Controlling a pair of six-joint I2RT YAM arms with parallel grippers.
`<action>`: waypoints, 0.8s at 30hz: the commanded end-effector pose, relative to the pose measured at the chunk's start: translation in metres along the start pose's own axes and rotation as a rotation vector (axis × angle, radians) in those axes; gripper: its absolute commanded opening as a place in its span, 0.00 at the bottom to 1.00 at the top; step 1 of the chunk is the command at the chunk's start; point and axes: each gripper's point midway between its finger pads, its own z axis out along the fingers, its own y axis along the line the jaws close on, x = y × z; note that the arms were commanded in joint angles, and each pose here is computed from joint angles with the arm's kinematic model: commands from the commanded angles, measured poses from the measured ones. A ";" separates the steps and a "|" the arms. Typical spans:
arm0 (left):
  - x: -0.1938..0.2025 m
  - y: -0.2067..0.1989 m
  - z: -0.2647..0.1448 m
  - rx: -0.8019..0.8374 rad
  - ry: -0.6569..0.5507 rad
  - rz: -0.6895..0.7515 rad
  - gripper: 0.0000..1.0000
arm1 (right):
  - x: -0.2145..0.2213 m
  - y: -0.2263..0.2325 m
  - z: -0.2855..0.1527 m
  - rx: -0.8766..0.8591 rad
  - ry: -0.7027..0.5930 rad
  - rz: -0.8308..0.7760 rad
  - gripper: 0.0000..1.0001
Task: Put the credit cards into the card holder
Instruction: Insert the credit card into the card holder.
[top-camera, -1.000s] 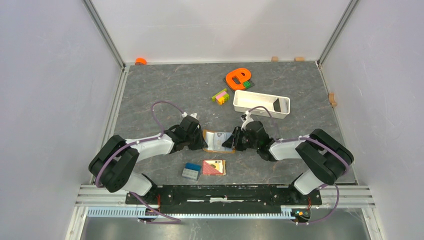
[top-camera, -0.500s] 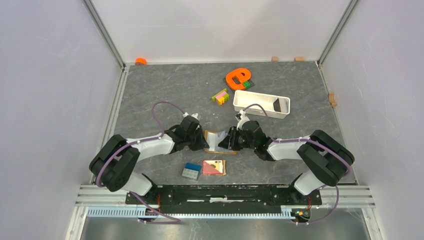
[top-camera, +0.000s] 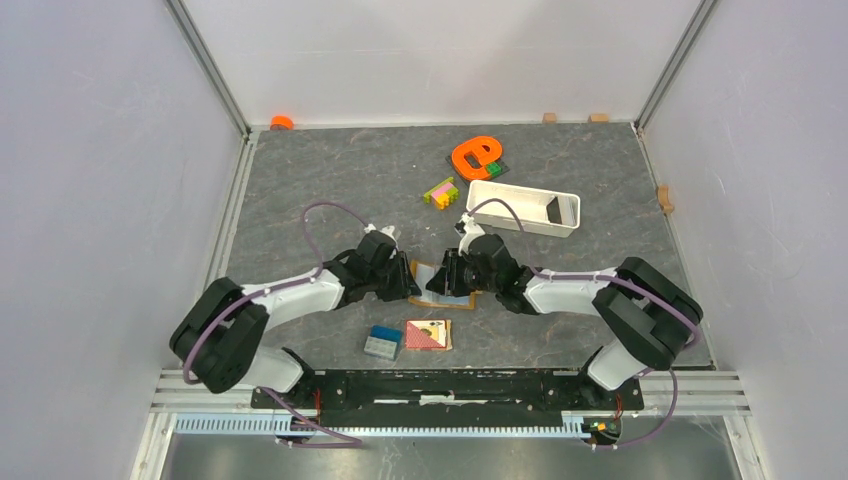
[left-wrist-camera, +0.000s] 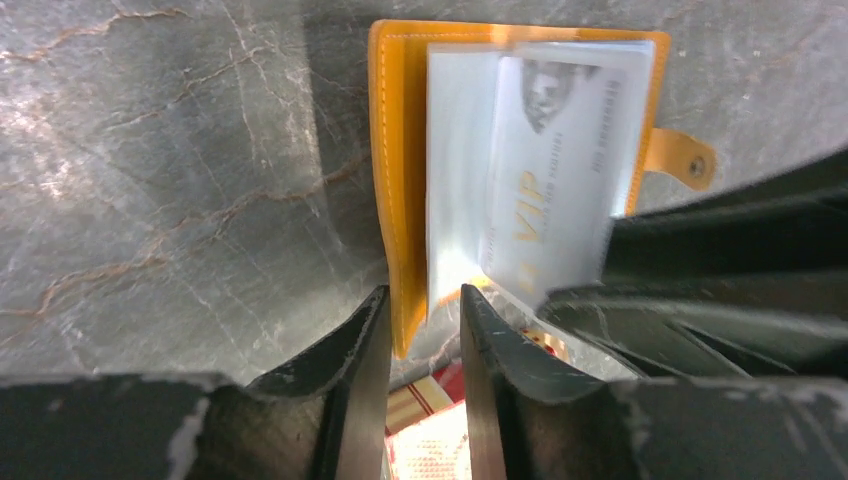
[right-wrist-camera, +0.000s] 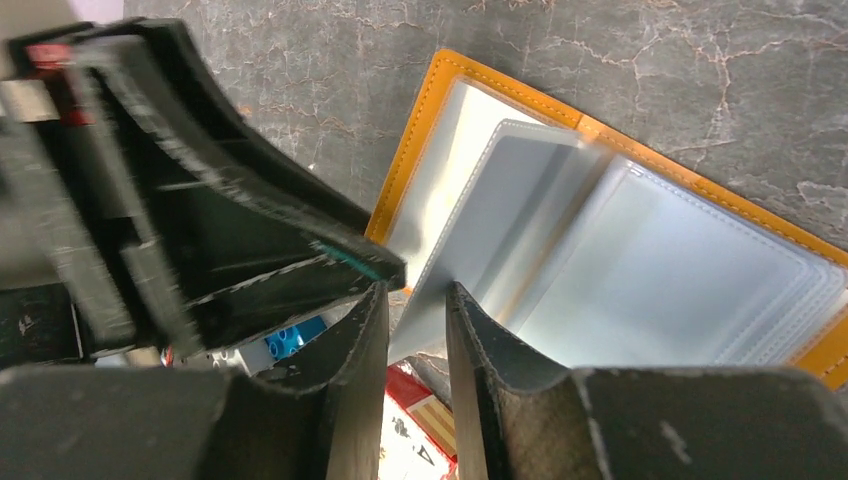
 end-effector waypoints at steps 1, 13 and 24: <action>-0.010 0.000 -0.026 -0.009 -0.052 0.034 0.40 | -0.011 0.009 0.010 -0.012 -0.017 -0.036 0.32; -0.019 0.028 -0.102 -0.117 -0.151 0.007 0.65 | -0.021 0.031 0.024 -0.043 -0.019 -0.099 0.50; -0.066 -0.011 -0.154 0.002 -0.186 0.077 0.86 | -0.081 0.030 -0.023 0.071 -0.119 -0.277 0.66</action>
